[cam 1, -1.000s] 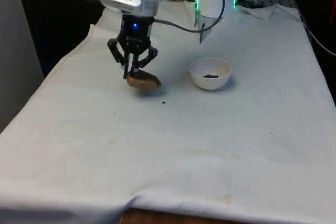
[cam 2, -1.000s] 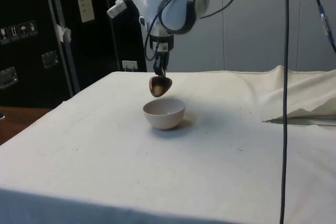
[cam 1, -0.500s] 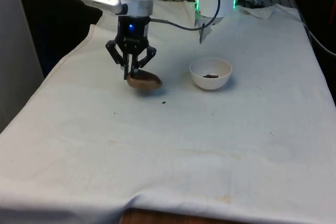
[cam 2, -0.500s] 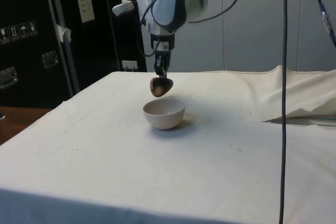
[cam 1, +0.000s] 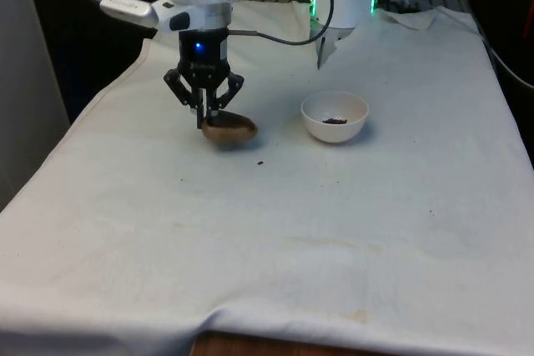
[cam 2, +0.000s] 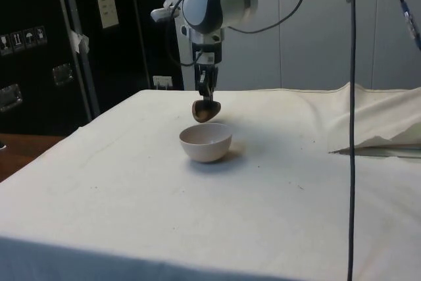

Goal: Pour the coffee beans from the cup into the bowl.

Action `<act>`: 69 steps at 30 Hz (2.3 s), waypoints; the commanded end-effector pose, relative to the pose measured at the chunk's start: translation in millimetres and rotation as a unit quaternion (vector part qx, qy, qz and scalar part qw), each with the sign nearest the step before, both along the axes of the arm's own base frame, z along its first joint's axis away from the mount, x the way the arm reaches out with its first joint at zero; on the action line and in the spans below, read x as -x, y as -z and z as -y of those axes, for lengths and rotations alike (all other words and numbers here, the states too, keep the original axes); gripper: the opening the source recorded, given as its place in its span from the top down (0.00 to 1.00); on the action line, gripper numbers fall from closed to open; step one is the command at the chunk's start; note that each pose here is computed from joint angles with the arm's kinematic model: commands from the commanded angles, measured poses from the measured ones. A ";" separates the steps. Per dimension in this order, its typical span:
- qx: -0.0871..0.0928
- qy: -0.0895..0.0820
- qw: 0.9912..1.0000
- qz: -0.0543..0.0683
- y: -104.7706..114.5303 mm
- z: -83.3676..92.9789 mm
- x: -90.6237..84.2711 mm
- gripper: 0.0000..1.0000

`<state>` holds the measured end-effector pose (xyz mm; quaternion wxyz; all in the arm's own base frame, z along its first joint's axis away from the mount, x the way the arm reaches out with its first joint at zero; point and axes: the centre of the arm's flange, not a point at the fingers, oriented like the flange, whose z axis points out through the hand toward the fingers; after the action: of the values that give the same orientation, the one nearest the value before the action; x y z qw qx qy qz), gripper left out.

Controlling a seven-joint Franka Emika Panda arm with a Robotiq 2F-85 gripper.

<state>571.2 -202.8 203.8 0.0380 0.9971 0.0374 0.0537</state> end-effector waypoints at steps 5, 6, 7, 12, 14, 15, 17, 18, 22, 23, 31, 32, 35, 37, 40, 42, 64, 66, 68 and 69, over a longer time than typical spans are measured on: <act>-0.018 0.000 1.000 -0.010 6.6 7.0 -0.2 1.00; -0.021 0.001 1.000 -0.012 7.3 8.0 0.2 1.00; -0.021 0.001 1.000 -0.012 7.3 8.0 0.2 1.00; -0.024 0.001 1.000 -0.012 6.0 7.9 0.9 0.96; -0.025 0.002 1.000 -0.012 5.9 7.2 1.0 0.81; -0.025 0.002 1.000 -0.011 5.2 7.3 0.8 0.76; -0.025 0.002 1.000 -0.011 5.5 7.3 1.2 0.66; -0.026 0.002 1.000 -0.011 5.5 7.3 1.2 0.61; -0.026 0.002 1.000 -0.010 4.9 7.3 1.1 0.40; -0.026 0.002 1.000 -0.010 4.9 7.3 1.1 0.35; -0.027 0.003 1.000 -0.012 6.0 8.0 0.1 0.00; -0.027 0.003 1.000 -0.012 6.5 8.6 0.4 0.00; -0.027 0.003 1.000 -0.014 7.3 8.4 0.7 0.00; -0.027 0.005 1.000 -0.012 3.3 9.1 1.8 0.00; -0.026 0.007 1.000 -0.012 -3.1 10.0 3.1 0.00; -0.026 0.007 1.000 -0.011 -5.7 10.2 3.5 0.00; -0.033 0.003 0.999 -0.002 -70.5 4.1 4.2 0.00; -0.033 0.003 0.999 -0.002 -73.4 3.3 4.0 0.00; -0.034 0.002 0.999 -0.001 -78.3 1.2 3.6 0.00; -0.034 0.002 0.999 -0.001 -80.3 0.5 3.4 0.00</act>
<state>568.9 -203.9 281.1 -0.0008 0.9977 0.0352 0.0572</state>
